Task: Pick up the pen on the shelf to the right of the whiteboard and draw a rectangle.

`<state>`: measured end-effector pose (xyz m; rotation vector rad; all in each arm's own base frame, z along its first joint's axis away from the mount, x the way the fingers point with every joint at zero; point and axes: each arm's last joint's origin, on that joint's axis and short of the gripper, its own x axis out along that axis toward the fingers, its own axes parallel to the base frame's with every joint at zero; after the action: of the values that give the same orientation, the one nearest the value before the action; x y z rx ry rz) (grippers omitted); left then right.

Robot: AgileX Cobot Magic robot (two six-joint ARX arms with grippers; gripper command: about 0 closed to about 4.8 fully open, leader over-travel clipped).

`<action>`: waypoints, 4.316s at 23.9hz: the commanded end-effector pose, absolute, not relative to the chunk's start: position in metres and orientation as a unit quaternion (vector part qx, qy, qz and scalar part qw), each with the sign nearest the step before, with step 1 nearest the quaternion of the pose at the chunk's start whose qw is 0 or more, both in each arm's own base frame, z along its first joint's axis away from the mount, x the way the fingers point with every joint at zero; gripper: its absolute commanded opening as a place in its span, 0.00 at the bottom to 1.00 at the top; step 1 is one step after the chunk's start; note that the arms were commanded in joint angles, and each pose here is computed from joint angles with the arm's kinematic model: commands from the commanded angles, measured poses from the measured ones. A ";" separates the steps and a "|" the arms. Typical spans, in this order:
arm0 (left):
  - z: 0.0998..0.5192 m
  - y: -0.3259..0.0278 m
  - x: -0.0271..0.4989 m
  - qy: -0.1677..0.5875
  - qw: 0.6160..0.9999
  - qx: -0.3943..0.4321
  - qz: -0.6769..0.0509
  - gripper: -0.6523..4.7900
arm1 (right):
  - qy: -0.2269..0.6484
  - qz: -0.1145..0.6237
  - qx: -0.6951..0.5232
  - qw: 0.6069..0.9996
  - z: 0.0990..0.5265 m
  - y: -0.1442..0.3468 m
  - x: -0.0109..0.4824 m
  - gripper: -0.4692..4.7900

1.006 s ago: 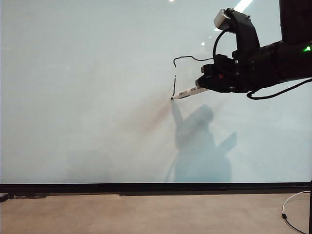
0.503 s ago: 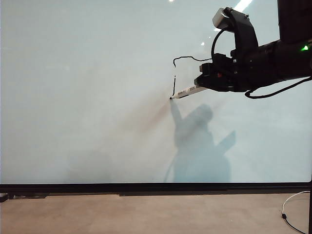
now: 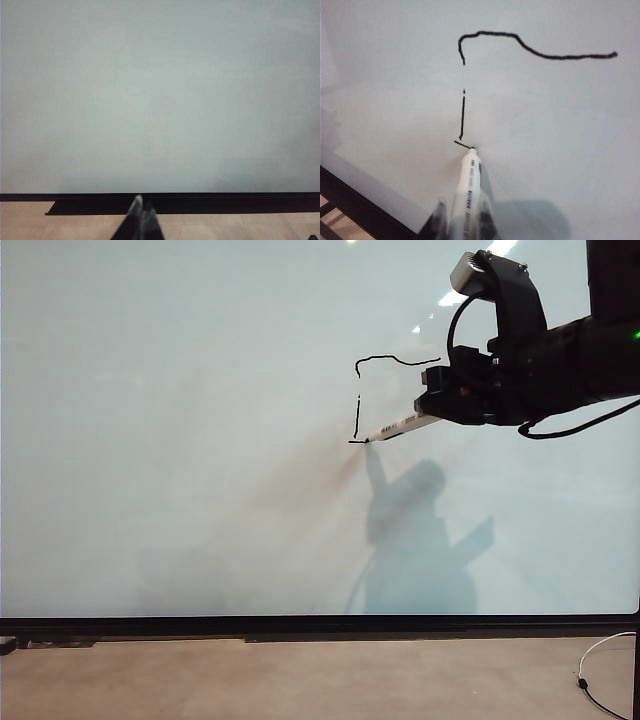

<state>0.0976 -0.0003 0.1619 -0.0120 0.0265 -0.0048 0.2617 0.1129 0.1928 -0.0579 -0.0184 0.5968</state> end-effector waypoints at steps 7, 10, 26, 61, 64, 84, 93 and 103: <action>0.164 0.000 0.097 0.009 1.000 -0.004 -0.003 0.11 | -0.025 0.265 -0.025 0.964 0.199 0.104 0.256 0.08; 0.163 0.000 0.097 0.009 1.000 -0.004 -0.003 0.11 | -0.023 0.256 -0.025 0.966 0.197 0.099 0.253 0.08; 0.163 0.000 0.098 0.009 1.000 -0.004 -0.002 0.11 | -0.029 0.214 -0.026 0.976 0.199 0.074 0.247 0.08; 0.163 0.000 0.098 0.009 1.000 -0.004 -0.003 0.11 | -0.029 0.214 -0.056 0.975 0.202 0.072 0.235 0.08; 0.163 0.000 0.098 0.009 1.000 -0.004 -0.002 0.11 | -0.011 0.208 -0.115 0.971 0.208 0.076 0.223 0.08; 0.163 0.000 0.097 0.009 1.000 -0.004 -0.002 0.11 | 0.042 0.231 -0.303 0.924 0.229 0.079 0.233 0.08; 0.163 0.000 0.097 0.009 1.000 -0.004 -0.002 0.11 | 0.035 0.235 -0.335 0.912 0.228 0.081 0.237 0.08; 0.163 0.000 0.097 0.009 1.000 -0.004 -0.003 0.11 | 0.015 0.242 -0.346 0.906 0.232 0.082 0.240 0.08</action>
<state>0.0976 -0.0003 0.1618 -0.0120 0.0269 -0.0048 0.2388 0.0814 0.2274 -0.7169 0.0740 0.4996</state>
